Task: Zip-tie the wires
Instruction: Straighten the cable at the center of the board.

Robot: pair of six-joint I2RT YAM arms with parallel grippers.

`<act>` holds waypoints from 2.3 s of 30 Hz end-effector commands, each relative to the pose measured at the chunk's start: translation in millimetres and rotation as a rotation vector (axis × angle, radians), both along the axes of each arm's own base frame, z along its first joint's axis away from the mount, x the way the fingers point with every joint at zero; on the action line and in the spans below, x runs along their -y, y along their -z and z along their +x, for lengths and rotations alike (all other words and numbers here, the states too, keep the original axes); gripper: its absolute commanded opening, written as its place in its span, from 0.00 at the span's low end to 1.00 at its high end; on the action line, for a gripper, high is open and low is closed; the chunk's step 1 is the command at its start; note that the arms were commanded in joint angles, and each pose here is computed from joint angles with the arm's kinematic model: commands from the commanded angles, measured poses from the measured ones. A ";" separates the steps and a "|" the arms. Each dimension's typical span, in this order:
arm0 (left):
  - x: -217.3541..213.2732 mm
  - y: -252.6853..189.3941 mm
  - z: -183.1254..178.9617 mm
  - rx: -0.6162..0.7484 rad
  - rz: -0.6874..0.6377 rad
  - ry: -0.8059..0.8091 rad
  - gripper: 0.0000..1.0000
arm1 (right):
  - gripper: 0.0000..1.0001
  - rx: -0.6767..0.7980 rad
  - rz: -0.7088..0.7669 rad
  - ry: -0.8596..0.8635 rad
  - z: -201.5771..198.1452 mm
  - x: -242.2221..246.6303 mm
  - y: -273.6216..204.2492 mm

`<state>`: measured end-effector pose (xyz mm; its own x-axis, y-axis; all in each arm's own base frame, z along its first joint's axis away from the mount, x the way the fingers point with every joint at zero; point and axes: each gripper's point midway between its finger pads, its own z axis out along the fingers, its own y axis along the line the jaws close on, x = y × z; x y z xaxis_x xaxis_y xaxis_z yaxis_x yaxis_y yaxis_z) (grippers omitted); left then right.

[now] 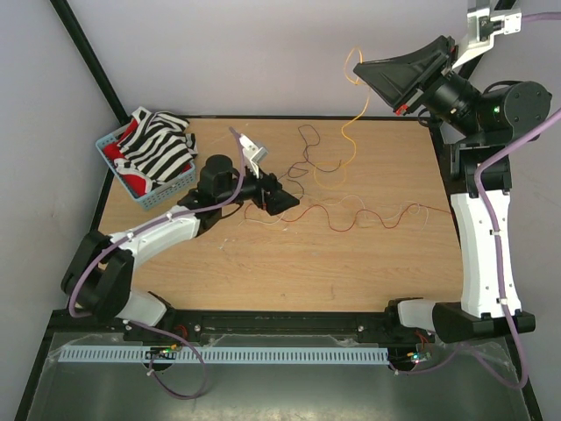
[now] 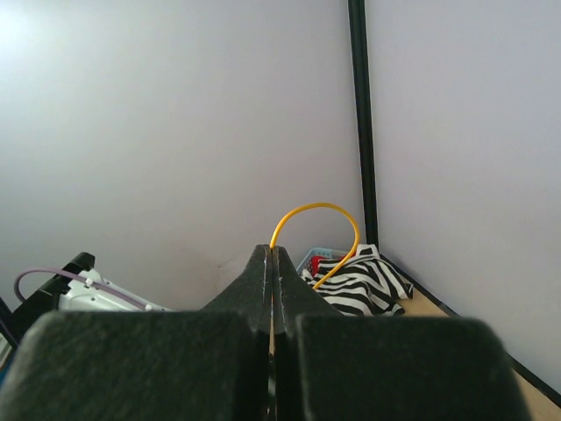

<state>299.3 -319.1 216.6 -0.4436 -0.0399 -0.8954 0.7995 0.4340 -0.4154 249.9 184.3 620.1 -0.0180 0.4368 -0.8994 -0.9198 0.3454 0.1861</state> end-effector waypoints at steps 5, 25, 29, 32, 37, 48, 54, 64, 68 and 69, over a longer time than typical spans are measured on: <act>10.5 -0.6 16.0 -0.009 -0.075 -0.046 0.99 | 0.01 0.054 0.016 -0.006 -20.6 1.7 -11.0; 39.4 32.1 63.3 -0.115 -0.099 -0.064 0.97 | 0.02 0.097 0.028 0.009 -42.4 5.7 -17.5; 47.6 32.0 61.5 -0.120 -0.124 -0.030 0.95 | 0.02 0.090 0.035 0.004 -41.8 5.5 -15.4; 59.2 30.0 60.6 -0.130 -0.152 0.008 0.94 | 0.02 0.095 0.044 -0.005 -45.6 5.5 -16.3; 79.1 33.2 59.4 -0.160 -0.170 0.063 0.94 | 0.02 0.101 0.048 -0.005 -50.5 6.3 -17.2; 110.2 20.0 46.3 -0.158 -0.244 0.190 0.94 | 0.03 0.103 0.058 0.001 -54.2 7.6 -16.1; 114.0 -5.1 29.7 -0.096 -0.317 0.270 0.94 | 0.03 0.092 0.061 0.003 -50.4 7.5 -12.3; 124.9 -24.2 -10.0 0.018 -0.333 0.385 0.95 | 0.03 0.078 0.086 -0.012 -47.9 7.2 -12.0; 129.7 -25.6 -14.8 0.029 -0.334 0.394 0.95 | 0.03 0.075 0.094 -0.030 -49.2 6.1 -11.9; 131.1 -25.2 -15.0 0.028 -0.334 0.393 0.95 | 0.03 0.076 0.095 -0.034 -50.8 6.2 -12.4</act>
<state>294.8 -449.5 212.3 -0.5438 -0.1196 -0.8306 0.8369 -0.0039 -0.5474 214.1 178.1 620.8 0.0017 0.4991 -0.8666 -0.9261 0.3277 0.1869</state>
